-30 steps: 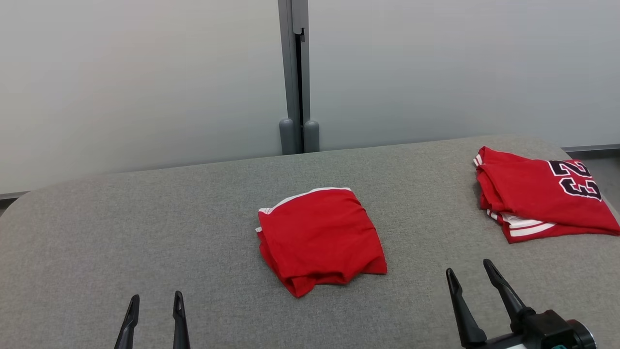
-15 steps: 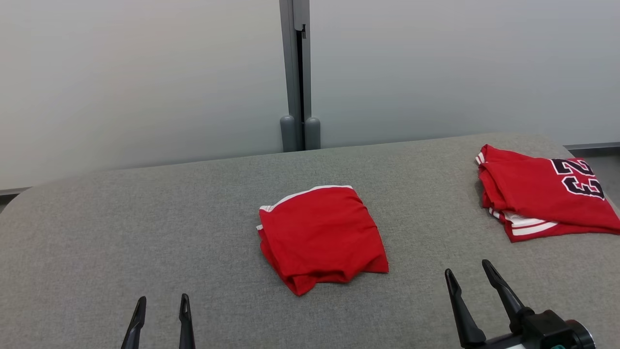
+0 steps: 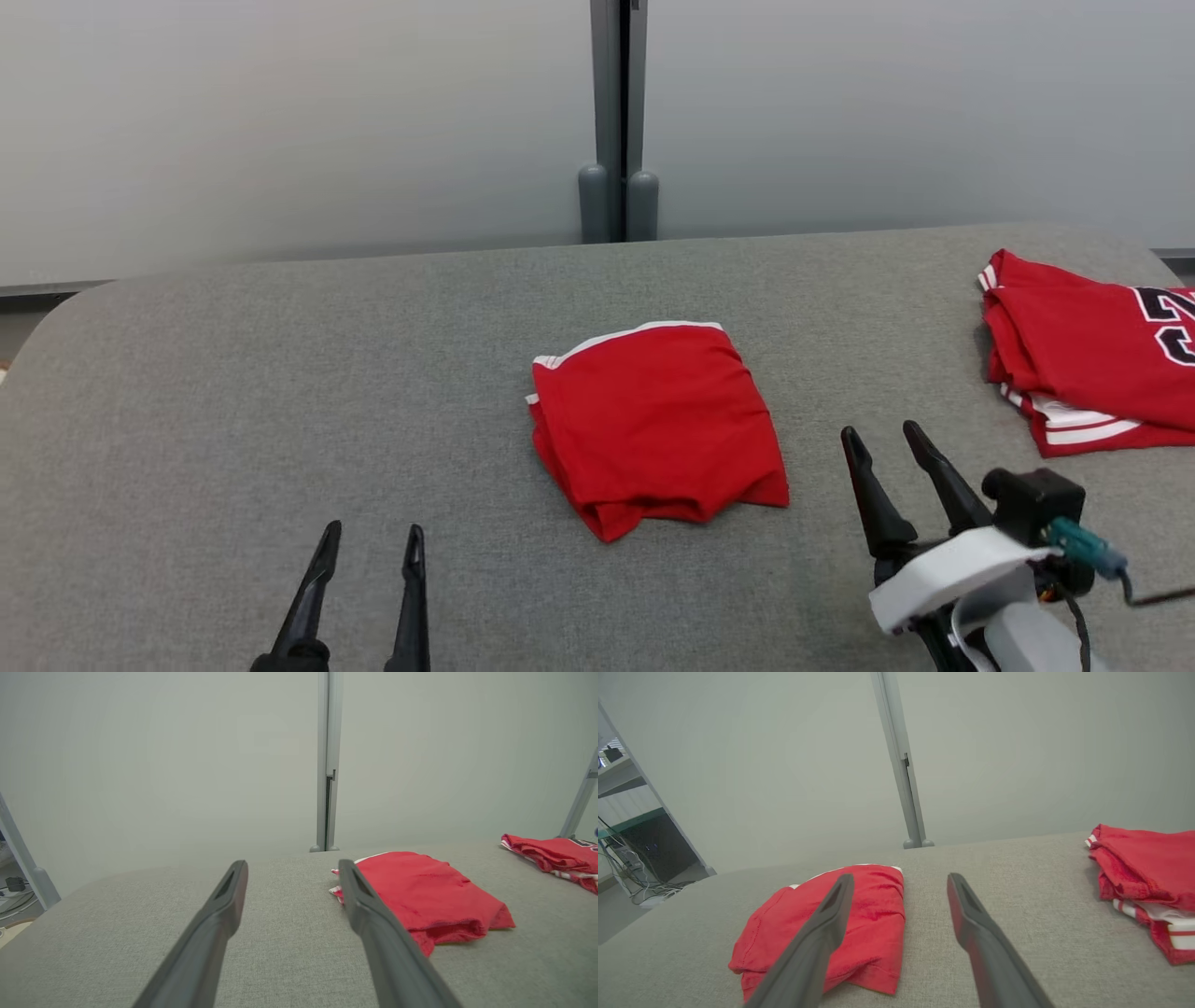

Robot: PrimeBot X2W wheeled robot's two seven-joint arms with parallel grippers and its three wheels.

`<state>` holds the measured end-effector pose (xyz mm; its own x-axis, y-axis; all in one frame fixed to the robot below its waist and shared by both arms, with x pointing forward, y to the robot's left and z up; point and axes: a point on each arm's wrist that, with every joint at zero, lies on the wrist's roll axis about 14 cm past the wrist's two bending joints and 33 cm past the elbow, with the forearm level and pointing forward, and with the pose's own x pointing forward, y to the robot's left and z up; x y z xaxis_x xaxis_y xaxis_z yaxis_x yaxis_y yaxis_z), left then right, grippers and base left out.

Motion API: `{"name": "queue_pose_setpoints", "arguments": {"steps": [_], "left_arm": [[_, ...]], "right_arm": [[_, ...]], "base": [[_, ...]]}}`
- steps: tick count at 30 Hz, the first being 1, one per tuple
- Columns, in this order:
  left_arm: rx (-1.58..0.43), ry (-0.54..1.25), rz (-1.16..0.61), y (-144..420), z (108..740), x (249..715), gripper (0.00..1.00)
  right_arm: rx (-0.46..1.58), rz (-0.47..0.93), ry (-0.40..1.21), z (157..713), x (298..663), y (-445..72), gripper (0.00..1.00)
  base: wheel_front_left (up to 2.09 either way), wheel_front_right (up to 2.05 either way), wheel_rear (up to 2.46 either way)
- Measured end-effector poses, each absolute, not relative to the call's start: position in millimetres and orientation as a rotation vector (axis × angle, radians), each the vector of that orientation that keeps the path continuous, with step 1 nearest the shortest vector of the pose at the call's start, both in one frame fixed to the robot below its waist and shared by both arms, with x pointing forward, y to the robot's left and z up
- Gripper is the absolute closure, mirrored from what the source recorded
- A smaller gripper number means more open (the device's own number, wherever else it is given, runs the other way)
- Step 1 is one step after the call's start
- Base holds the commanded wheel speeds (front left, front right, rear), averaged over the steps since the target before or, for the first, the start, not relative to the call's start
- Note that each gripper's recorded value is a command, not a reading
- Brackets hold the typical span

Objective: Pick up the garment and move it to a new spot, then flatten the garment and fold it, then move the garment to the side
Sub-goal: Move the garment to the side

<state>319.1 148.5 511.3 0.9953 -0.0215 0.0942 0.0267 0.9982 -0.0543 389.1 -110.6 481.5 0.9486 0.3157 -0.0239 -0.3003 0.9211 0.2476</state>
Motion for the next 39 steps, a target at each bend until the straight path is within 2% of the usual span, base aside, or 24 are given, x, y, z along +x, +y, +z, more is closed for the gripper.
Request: {"name": "queue_pose_setpoints", "arguments": {"steps": [5, 10, 15, 20, 21, 22, 23, 28, 39], "left_arm": [[-0.063, -0.075, -0.049, 141.4, 506.4, 329.0, 0.0], [-0.067, -0.045, -0.047, 141.9, 497.2, 343.2, 0.0], [-0.072, 0.0, -0.03, 146.1, 483.4, 352.7, 0.0], [-0.068, 0.039, -0.003, 154.0, 470.6, 358.6, 0.0], [-0.067, 0.045, 0.001, 155.4, 468.9, 359.3, 0.0], [-0.067, 0.045, 0.001, 155.4, 468.9, 359.3, 0.0], [-0.064, 0.056, 0.008, 157.4, 465.4, 359.4, 0.0], [-0.063, 0.043, -0.001, 155.6, 467.9, 366.4, 0.0], [-0.083, 0.019, -0.106, 124.6, 471.1, 387.3, 0.0]], "right_arm": [[0.273, 0.369, 0.229, 465.5, 428.8, -105.2, 0.0], [0.347, 0.403, 0.47, 433.7, 453.7, -97.6, 0.0], [0.39, 0.44, 0.685, 401.1, 467.2, -89.0, 0.0], [0.426, 0.496, 0.811, 379.3, 472.6, -67.0, 0.0], [0.423, 0.509, 0.823, 376.8, 473.3, -62.9, 0.53], [0.423, 0.509, 0.823, 376.8, 473.3, -62.9, 0.84], [0.412, 0.534, 0.827, 376.0, 475.8, -56.7, 1.0], [0.374, 0.55, 0.769, 382.8, 476.8, -61.6, 1.0], [0.144, 0.406, 0.589, 424.2, 509.0, -167.4, 1.0]], "base": [[0.0, 0.0, 0.0], [0.0, 0.0, 0.0], [0.0, 0.0, 0.0], [0.0, 0.0, 0.0], [0.0, 0.0, 0.0], [0.0, 0.0, 0.0], [0.0, 0.0, 0.0], [0.0, 0.0, 0.0], [0.0, 0.0, 0.0]]}}
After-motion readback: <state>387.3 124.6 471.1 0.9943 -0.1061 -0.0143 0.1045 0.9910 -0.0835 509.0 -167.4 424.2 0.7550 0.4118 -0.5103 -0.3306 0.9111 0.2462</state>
